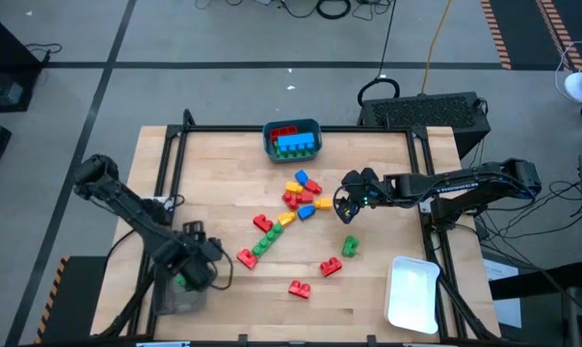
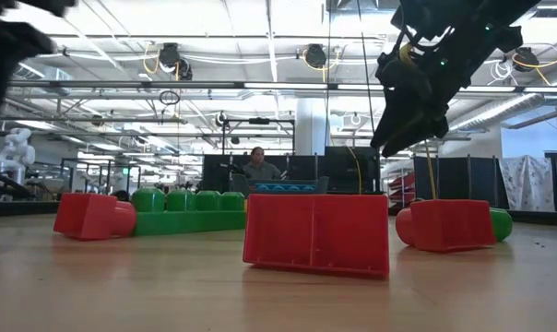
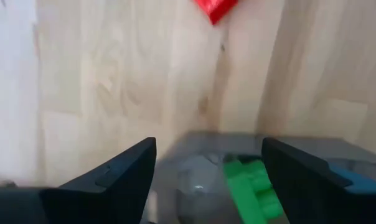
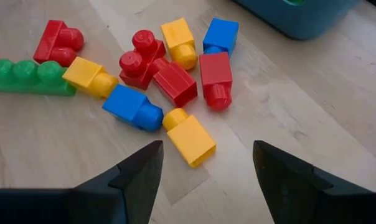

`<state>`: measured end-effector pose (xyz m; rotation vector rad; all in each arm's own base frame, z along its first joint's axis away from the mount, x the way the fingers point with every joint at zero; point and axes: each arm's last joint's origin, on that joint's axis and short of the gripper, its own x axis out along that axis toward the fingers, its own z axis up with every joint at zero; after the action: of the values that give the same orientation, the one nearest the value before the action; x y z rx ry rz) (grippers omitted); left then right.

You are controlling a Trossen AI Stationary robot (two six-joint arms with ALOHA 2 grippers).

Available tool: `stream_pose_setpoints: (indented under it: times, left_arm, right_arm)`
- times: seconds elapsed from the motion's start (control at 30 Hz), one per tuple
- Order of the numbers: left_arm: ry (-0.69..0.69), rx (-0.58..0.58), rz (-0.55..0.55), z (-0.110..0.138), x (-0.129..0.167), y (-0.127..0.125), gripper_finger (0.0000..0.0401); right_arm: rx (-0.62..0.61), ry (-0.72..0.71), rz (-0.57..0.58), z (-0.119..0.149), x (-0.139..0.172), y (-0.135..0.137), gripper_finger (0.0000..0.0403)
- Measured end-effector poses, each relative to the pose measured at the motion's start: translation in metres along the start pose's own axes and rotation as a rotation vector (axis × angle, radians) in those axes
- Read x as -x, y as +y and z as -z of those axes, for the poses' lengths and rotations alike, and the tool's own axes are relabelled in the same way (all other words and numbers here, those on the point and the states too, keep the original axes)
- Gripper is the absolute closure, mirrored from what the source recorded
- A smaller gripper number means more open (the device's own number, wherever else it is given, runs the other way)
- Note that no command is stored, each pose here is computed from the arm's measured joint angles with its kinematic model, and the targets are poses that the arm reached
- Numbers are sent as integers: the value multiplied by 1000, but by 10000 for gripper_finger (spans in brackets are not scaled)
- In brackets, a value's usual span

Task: Sort blocks by size
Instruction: Put the red game piece into the gray container

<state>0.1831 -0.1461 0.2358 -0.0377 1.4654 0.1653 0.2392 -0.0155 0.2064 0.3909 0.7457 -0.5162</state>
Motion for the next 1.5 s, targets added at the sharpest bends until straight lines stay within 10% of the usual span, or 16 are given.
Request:
stream_pose_setpoints:
  times: [0.8,1.5]
  left_arm:
    - [-233,-523,74,-90,-43,20,107]
    - [-56,-583,79,-91,-96,12,128]
  right_arm:
    - [48,52,-3,10,0,7,165]
    - [72,125,16,23,-15,15,165]
